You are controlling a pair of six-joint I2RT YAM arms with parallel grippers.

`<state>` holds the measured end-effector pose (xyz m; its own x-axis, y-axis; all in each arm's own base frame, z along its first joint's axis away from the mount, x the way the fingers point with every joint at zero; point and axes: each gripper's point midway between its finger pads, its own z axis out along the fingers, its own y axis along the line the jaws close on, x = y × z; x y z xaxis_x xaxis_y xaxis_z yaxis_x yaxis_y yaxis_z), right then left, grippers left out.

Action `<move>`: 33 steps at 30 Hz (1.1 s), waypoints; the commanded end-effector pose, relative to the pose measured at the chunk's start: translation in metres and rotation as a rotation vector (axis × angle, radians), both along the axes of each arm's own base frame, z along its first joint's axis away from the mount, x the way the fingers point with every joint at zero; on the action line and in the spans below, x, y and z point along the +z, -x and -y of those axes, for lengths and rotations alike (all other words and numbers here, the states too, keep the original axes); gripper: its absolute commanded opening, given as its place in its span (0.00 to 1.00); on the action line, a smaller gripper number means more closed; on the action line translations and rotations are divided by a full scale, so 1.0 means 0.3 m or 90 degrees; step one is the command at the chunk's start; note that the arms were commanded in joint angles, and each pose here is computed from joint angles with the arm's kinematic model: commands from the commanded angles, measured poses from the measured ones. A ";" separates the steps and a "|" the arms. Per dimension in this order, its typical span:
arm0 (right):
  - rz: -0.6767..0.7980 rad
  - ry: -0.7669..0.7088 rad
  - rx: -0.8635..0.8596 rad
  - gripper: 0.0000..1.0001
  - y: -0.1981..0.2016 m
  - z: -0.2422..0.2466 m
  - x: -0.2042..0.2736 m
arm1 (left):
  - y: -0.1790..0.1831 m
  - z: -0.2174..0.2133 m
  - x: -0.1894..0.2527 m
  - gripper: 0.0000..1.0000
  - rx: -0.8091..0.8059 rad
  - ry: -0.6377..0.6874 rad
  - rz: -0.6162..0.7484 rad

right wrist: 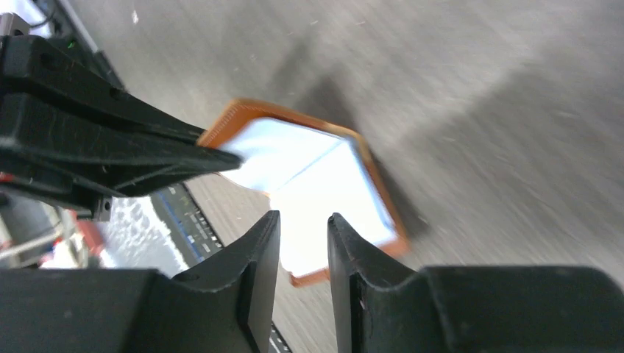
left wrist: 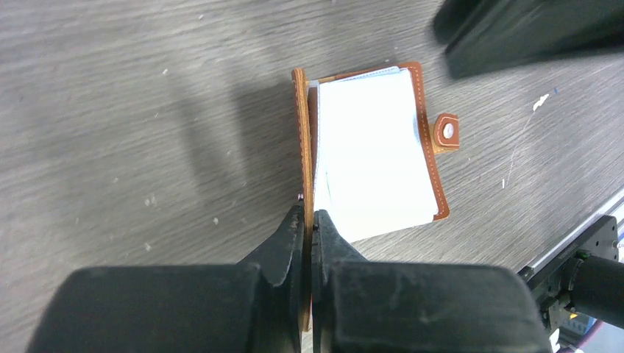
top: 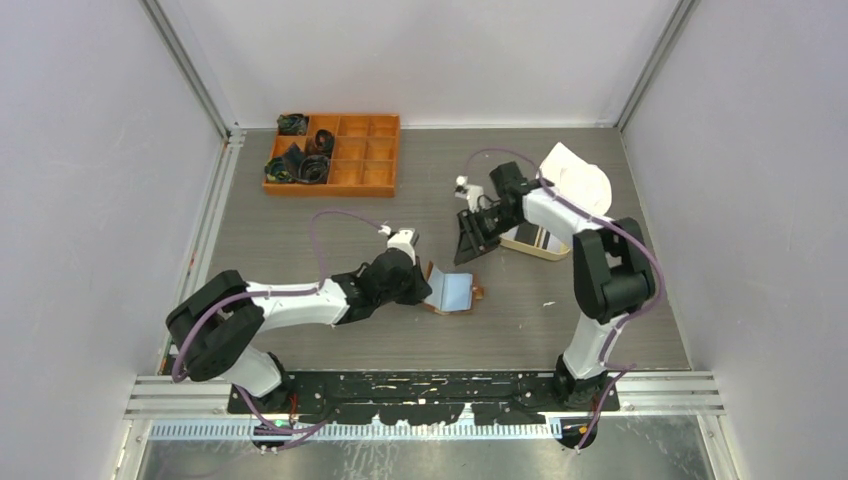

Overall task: Put the credit cards into the card holder
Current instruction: Turn over the card slot in the card holder.

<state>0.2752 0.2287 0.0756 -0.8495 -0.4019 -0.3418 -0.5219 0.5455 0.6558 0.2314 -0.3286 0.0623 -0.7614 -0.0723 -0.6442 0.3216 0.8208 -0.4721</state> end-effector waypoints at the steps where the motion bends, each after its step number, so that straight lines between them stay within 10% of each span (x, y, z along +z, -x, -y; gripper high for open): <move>1: 0.180 0.046 -0.088 0.37 -0.150 0.166 0.151 | -0.022 -0.036 0.063 0.00 0.085 0.065 0.014; 17: 0.236 0.367 -0.565 0.56 -0.410 0.717 0.044 | -0.009 -0.047 0.075 0.00 0.127 0.115 0.020; 33: 0.148 0.459 -0.646 0.67 -0.416 0.842 -0.090 | -0.009 -0.029 0.081 0.00 0.123 0.120 0.020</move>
<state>0.3903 -0.0055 0.0421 -0.8562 0.2013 -0.4758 0.2195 0.9755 0.0178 0.2245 -0.3093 0.0675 -0.7383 -0.2867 -0.6104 0.1661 0.8000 -0.5766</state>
